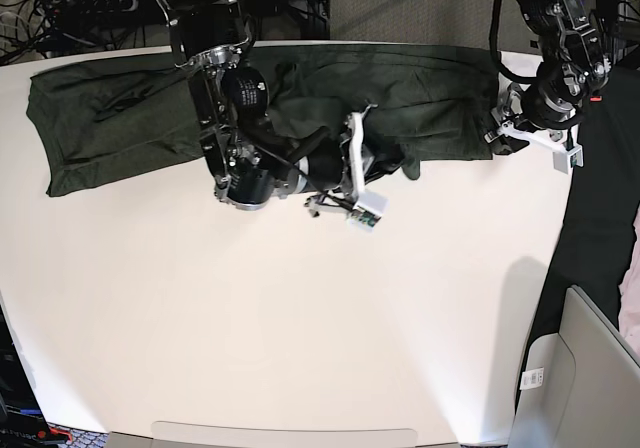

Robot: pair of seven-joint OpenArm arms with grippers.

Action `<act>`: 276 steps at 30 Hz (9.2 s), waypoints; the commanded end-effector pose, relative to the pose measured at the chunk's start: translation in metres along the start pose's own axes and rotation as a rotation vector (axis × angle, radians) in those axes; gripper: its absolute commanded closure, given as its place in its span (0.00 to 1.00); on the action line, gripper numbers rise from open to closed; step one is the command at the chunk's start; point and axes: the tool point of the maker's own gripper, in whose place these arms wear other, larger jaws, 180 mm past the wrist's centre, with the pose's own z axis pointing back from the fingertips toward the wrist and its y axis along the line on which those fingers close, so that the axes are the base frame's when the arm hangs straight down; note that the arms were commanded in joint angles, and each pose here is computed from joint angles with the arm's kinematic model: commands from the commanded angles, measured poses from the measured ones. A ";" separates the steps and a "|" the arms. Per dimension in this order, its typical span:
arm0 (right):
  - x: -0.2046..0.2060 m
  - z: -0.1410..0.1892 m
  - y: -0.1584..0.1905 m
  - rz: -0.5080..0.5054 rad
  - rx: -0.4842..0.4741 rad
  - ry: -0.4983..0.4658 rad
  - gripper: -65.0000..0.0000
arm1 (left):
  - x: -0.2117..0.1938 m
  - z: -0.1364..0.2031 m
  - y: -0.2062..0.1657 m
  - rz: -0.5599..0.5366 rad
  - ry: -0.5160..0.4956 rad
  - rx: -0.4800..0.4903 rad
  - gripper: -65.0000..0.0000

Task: Fold the T-shirt properly

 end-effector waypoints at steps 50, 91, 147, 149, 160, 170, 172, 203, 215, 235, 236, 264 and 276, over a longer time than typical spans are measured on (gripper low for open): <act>-0.056 0.146 -0.097 0.052 -0.371 0.093 0.34 | -0.022 0.010 0.009 -0.044 0.115 0.018 0.43; -0.141 0.249 -0.101 -0.024 -0.598 0.277 0.52 | -0.047 -0.015 -0.051 -0.085 0.184 -0.120 1.00; -0.211 0.305 -0.129 -0.277 -0.971 0.403 0.99 | -0.073 0.041 -0.300 -0.092 0.229 -0.798 0.96; -0.211 0.305 -0.129 -0.277 -0.971 0.403 0.99 | -0.072 0.039 -0.302 -0.094 0.232 -0.800 0.96; -0.204 0.299 -0.131 -0.278 -0.968 0.373 0.99 | -0.083 0.040 -0.310 -0.048 0.302 -0.862 0.94; -0.197 0.294 -0.133 -0.281 -0.964 0.344 0.98 | -0.097 0.045 -0.322 -0.066 0.352 -0.903 0.79; -0.197 0.290 -0.132 -0.287 -0.958 0.335 0.98 | -0.097 0.047 -0.324 -0.074 0.363 -0.914 0.79; -0.003 0.129 -0.167 -0.048 -0.700 0.069 0.45 | -0.040 0.012 -0.156 -0.004 0.236 -0.517 0.68; 0.024 0.096 -0.157 -0.002 -0.636 0.079 0.63 | -0.041 0.012 -0.139 0.028 0.232 -0.480 0.59; -0.184 0.376 -0.139 -0.268 -1.173 0.311 0.62 | -0.043 0.000 -0.145 0.042 0.251 -0.491 0.59; -0.190 0.388 -0.135 -0.291 -1.186 0.325 0.61 | -0.045 0.000 -0.148 0.033 0.259 -0.498 0.59; -0.283 0.385 -0.137 -0.658 -1.033 0.228 0.16 | -0.057 0.000 -0.159 0.005 0.293 -0.520 0.59; -0.306 0.354 -0.144 -0.779 -0.962 0.145 0.50 | -0.058 0.000 -0.160 0.004 0.296 -0.521 0.59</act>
